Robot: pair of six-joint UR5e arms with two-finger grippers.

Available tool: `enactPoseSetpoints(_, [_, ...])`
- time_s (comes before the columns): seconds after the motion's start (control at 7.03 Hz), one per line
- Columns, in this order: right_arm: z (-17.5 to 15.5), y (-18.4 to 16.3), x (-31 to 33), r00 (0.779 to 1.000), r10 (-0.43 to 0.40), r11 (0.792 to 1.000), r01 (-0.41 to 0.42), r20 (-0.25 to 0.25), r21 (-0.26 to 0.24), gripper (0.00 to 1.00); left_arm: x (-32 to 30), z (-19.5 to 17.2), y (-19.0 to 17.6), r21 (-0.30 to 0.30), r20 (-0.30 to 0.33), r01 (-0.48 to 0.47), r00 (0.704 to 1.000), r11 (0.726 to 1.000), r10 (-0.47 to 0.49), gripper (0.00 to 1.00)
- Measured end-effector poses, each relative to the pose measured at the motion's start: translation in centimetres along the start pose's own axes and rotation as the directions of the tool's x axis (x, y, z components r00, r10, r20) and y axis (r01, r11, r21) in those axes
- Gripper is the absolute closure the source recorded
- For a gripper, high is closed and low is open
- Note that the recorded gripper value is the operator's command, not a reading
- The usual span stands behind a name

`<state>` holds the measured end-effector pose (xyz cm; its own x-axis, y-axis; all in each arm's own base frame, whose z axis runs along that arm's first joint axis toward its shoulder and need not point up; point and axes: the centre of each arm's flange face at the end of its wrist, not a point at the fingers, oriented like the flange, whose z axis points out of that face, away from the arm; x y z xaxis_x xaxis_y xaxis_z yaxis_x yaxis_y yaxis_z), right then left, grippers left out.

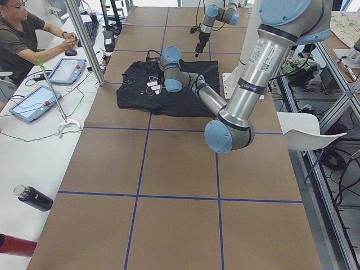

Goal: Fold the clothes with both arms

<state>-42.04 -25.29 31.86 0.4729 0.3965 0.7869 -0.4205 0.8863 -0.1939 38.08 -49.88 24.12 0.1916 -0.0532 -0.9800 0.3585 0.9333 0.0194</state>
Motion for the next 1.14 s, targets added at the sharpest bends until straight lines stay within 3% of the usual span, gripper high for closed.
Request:
enactPoseSetpoints(0.71, [-1.1,3.1,3.7,0.993,0.111,0.993,-0.113,-0.050,-0.029,0.03,0.0,-2.0,1.4,-0.032,-0.027,-0.011,1.000,0.999,0.010,0.22])
enactPoseSetpoints(1.14, [-0.2,6.2,4.6,0.968,0.246,0.969,-0.247,-0.057,-0.001,0.06,-0.3,-2.5,1.7,-0.025,-0.029,-0.014,0.999,1.000,0.013,0.20])
